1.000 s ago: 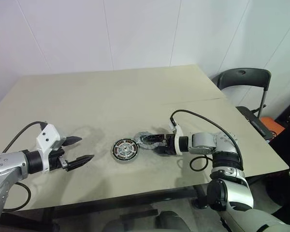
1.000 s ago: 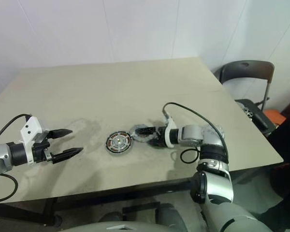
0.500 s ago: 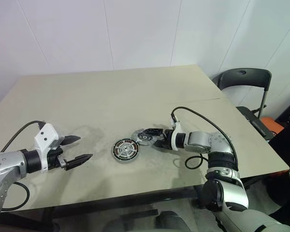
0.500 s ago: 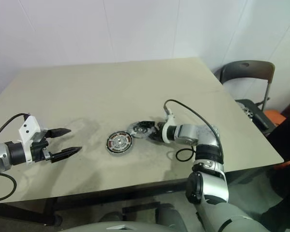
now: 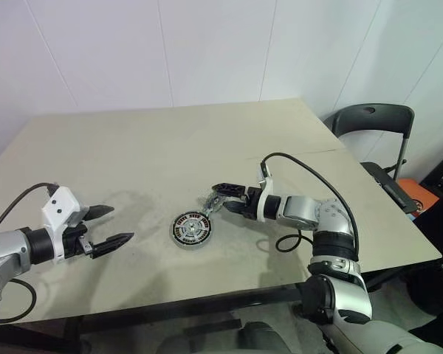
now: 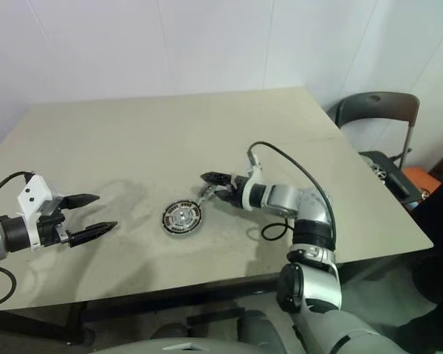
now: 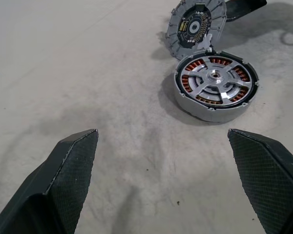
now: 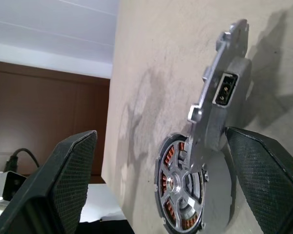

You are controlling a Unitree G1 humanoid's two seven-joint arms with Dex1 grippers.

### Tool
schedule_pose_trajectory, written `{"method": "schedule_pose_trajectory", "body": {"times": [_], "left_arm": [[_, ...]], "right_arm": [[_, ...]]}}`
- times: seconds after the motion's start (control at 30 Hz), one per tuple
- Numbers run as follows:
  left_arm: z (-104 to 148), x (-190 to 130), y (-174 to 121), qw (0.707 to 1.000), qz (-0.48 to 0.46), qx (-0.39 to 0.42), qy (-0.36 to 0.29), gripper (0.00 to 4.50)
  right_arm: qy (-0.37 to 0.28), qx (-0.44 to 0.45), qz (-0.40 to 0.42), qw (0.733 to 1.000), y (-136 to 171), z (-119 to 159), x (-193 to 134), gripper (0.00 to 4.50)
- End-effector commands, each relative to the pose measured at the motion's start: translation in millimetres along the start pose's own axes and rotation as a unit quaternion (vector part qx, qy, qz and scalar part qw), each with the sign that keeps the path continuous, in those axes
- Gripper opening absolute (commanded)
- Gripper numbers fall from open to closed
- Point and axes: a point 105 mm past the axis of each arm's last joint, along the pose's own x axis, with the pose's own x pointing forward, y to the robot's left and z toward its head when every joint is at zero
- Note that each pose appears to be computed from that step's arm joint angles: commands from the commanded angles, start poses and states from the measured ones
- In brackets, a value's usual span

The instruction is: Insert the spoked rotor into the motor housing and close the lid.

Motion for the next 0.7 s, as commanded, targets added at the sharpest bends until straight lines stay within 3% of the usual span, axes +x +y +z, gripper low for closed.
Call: {"method": "schedule_pose_trajectory", "body": {"times": [0.03,0.43,0.7], "left_arm": [[9,-8,6,1.000,0.015,0.024,-0.006,4.50],[10,-10,6,0.999,0.025,0.022,-0.008,4.50],[10,-13,7,0.999,0.026,0.020,-0.006,4.50]], "right_arm": [[-0.005,-0.023,0.010,1.000,10,3,9,4.43],[-0.014,-0.039,-0.010,0.999,-4,3,25,4.43],[-0.040,-0.058,0.041,0.997,17,10,25,4.43]]}}
